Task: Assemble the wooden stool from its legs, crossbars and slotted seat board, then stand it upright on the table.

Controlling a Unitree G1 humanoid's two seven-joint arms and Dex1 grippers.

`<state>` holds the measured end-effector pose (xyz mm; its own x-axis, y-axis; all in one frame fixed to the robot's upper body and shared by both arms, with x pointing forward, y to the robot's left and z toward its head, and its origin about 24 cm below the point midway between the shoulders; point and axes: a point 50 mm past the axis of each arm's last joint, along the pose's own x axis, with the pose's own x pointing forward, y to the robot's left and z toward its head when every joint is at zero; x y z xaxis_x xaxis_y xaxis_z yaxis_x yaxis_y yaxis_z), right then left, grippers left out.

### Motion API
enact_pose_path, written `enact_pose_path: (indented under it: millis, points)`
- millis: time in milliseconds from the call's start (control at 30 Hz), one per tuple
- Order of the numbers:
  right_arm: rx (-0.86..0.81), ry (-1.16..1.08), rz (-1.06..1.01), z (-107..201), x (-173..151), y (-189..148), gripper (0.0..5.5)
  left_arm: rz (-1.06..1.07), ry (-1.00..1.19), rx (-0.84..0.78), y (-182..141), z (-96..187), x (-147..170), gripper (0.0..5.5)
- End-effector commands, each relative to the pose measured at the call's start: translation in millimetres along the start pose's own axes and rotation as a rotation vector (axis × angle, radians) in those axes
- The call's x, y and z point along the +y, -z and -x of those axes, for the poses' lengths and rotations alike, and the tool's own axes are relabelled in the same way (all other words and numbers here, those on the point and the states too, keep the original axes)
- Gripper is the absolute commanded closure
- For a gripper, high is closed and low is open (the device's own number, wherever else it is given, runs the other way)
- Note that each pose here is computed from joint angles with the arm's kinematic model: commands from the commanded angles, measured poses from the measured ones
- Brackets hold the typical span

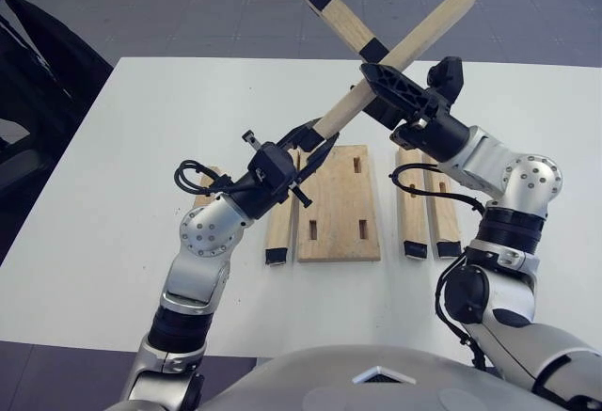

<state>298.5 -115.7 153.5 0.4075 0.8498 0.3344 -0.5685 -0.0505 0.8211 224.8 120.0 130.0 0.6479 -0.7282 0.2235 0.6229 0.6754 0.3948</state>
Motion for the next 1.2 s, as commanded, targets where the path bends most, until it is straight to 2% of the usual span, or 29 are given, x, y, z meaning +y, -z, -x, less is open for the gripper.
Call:
enact_pose_path:
  millis: [33, 200, 433, 467, 633, 700, 833, 900, 1033, 1200]
  points:
    - [0.005, 0.022, 0.019, 0, 0, -4, 2.53, -0.003, 0.015, 0.011, 0, 2, 1, 4.47]
    - [-0.012, 0.047, 0.04, 2, -1, -8, 3.33, -0.016, 0.019, 0.016, 1, 3, 3, 4.47]
    - [-0.005, 0.036, 0.039, 3, 2, -5, 3.41, -0.073, 0.014, 0.038, 7, 5, 9, 4.47]
    - [-0.006, 0.03, 0.041, 3, 3, -6, 3.42, -0.074, 0.009, 0.045, 8, 5, 9, 4.11]
    - [-0.024, 0.019, 0.051, 3, 8, -9, 3.44, -0.1, -0.02, 0.062, 11, 8, 13, 3.33]
    - [-0.046, 0.033, 0.063, 6, 7, -14, 3.44, -0.115, 0.004, 0.119, 16, 24, 13, 2.97]
    - [-0.131, 0.088, 0.108, 18, 5, -31, 3.44, -0.081, 0.088, 0.296, 37, 64, 8, 2.93]
    - [-0.159, 0.116, 0.135, 25, 4, -38, 3.44, -0.052, 0.133, 0.367, 46, 75, 2, 2.93]
    - [-0.135, 0.174, 0.19, 34, 2, -40, 3.44, 0.031, 0.176, 0.491, 50, 70, -6, 2.93]
    - [-0.09, 0.205, 0.211, 37, -1, -28, 3.44, -0.046, 0.287, 0.649, 43, 53, -9, 2.93]
